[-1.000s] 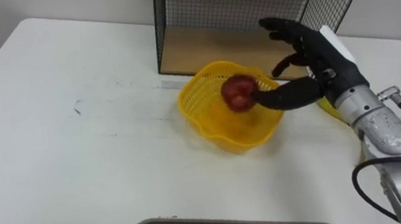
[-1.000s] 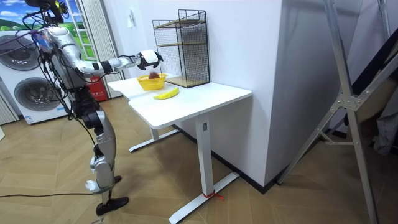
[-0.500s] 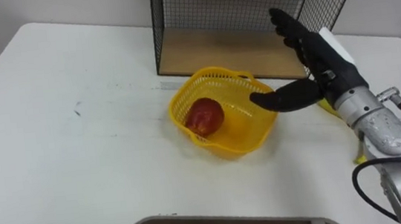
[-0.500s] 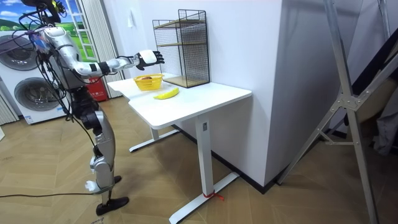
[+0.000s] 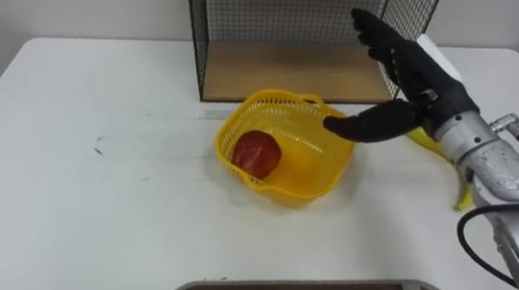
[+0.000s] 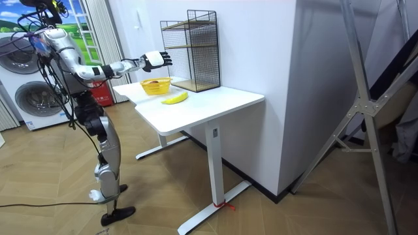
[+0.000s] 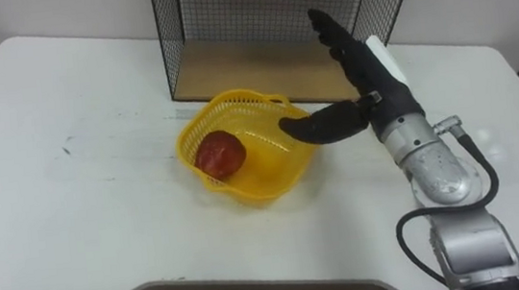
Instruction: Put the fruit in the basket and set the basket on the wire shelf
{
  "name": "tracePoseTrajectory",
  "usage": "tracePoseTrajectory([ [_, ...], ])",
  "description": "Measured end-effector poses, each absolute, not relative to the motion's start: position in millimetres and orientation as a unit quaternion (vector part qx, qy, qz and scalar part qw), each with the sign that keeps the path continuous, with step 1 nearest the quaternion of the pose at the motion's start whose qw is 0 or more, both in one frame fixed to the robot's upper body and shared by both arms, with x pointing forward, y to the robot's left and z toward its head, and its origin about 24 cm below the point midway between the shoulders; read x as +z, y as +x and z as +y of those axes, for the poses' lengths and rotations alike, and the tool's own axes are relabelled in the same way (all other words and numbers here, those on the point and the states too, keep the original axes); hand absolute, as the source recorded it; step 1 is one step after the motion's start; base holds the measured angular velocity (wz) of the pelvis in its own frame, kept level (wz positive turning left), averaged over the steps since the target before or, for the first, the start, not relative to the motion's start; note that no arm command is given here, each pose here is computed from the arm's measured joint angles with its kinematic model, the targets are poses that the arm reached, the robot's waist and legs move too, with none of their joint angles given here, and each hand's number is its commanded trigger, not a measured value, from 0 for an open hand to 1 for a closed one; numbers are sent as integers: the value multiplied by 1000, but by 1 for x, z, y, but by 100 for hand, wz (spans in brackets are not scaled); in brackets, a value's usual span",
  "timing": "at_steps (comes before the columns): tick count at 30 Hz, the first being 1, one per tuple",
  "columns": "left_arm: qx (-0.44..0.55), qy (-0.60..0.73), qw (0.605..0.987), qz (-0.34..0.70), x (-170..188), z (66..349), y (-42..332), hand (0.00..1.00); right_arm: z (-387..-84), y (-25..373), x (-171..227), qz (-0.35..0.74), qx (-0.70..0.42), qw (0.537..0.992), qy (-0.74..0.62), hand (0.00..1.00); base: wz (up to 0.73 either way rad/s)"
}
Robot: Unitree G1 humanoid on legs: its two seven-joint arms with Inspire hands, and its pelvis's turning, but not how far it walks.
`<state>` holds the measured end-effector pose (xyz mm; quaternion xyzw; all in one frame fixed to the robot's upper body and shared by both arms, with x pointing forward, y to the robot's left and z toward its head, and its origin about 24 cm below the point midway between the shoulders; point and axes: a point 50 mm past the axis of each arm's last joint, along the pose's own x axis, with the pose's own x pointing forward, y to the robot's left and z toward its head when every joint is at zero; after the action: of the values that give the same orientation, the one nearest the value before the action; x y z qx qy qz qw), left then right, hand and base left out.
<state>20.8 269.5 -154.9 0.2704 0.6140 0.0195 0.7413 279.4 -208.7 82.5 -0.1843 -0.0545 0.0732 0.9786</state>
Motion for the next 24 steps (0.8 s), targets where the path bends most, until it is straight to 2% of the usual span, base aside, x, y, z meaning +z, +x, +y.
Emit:
tracePoseTrajectory([
  [2,20,270,737,619,-155,270,15,0,-212,279,83,-56,61,981,-178,0,6],
  [11,23,267,731,628,-155,270,5,0,-258,271,95,-78,-86,984,-136,0,-4],
  [24,18,277,722,633,-154,271,-1,0,-295,258,62,3,-176,974,-140,0,-2],
])
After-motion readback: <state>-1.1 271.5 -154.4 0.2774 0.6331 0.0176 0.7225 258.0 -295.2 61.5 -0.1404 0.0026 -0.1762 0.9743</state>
